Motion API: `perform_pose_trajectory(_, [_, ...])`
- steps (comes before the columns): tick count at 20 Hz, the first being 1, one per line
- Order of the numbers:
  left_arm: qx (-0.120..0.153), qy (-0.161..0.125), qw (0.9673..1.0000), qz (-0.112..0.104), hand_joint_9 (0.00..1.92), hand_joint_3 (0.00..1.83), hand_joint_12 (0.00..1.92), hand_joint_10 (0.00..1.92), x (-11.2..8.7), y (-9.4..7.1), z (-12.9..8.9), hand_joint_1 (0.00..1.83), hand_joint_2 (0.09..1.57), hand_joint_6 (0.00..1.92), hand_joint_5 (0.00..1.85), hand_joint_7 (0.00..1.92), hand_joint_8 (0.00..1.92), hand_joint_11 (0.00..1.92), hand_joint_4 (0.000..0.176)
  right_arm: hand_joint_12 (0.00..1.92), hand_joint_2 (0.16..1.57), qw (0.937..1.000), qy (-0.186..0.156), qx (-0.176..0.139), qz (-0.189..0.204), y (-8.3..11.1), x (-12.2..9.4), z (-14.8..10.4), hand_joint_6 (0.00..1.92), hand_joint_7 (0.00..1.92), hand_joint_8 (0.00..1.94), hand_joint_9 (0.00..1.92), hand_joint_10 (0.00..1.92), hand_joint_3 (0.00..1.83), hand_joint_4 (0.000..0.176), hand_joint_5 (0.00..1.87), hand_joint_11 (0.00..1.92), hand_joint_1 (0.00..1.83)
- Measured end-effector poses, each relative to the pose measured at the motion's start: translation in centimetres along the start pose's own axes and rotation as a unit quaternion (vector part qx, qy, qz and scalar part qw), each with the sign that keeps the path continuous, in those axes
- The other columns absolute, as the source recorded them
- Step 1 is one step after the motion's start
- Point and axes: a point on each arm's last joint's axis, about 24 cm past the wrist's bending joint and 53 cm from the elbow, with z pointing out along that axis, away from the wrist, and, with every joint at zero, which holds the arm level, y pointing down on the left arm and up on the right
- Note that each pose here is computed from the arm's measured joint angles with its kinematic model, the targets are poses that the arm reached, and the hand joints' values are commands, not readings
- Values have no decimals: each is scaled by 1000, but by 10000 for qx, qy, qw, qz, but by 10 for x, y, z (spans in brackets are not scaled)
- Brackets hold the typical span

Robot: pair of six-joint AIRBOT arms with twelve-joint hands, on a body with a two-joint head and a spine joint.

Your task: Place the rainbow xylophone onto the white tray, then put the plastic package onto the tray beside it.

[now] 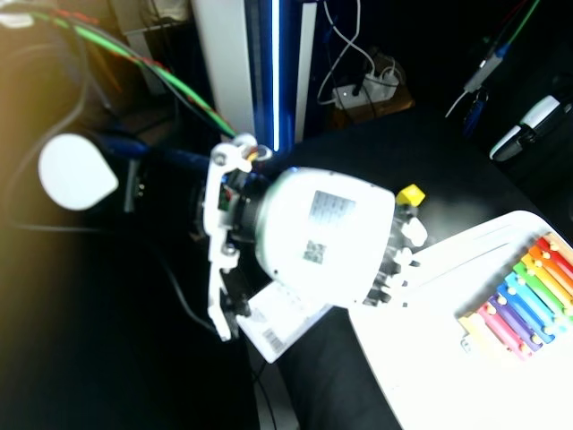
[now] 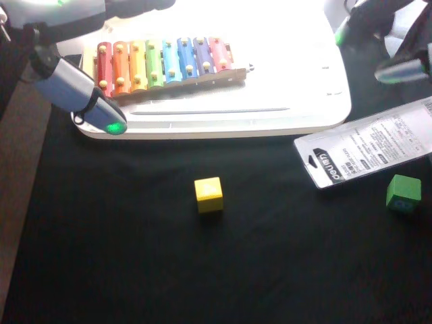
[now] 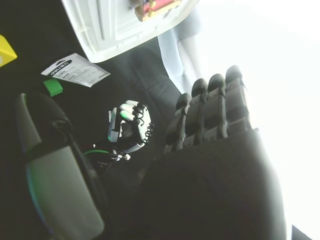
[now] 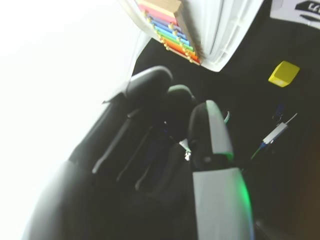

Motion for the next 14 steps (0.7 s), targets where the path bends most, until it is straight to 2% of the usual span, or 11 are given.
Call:
perform_pose_trajectory(1, [-8,7,10000,9,56,1,23,14,0,0,0,870,717,0,0,91,2,32,0,858,879,10000,18,45,-34,-2,0,-2,1,709,1,745,19,0,0,637,399,1126])
perform_pose_trajectory(4, [-11,-12,10000,-39,78,2,26,17,-1,1,0,937,724,0,0,82,1,32,0,816,836,9996,144,213,-102,-8,3,-7,1,576,0,595,0,0,0,471,189,1174])
perform_pose_trajectory(6, [-8,0,10000,-36,79,3,29,14,1,1,0,902,724,0,0,80,0,34,0,935,840,9990,271,329,-132,-13,9,-8,0,454,0,444,0,0,0,345,84,1061])
perform_pose_trajectory(7, [-12,1,10000,-38,78,3,30,12,1,1,0,905,725,0,0,84,2,36,0,894,807,9986,333,380,-177,-16,11,-10,0,467,1,470,5,1,0,350,159,1079])
perform_pose_trajectory(8, [-13,7,10000,-38,65,2,29,6,1,1,0,921,724,0,0,84,2,30,0,723,795,9981,377,449,-194,-18,13,-12,0,433,8,463,7,1,0,323,218,1088])
perform_pose_trajectory(11, [-34,58,10000,-49,47,2,22,3,6,3,-1,952,726,0,0,80,0,11,0,464,756,9959,533,670,-294,-28,17,-18,0,407,0,470,0,2,0,339,337,1126])
perform_pose_trajectory(14, [-30,51,10000,-65,55,4,29,6,5,2,-1,927,732,0,0,69,2,19,0,449,756,9929,654,925,-370,-40,21,-23,0,413,3,485,4,4,0,347,339,1082])
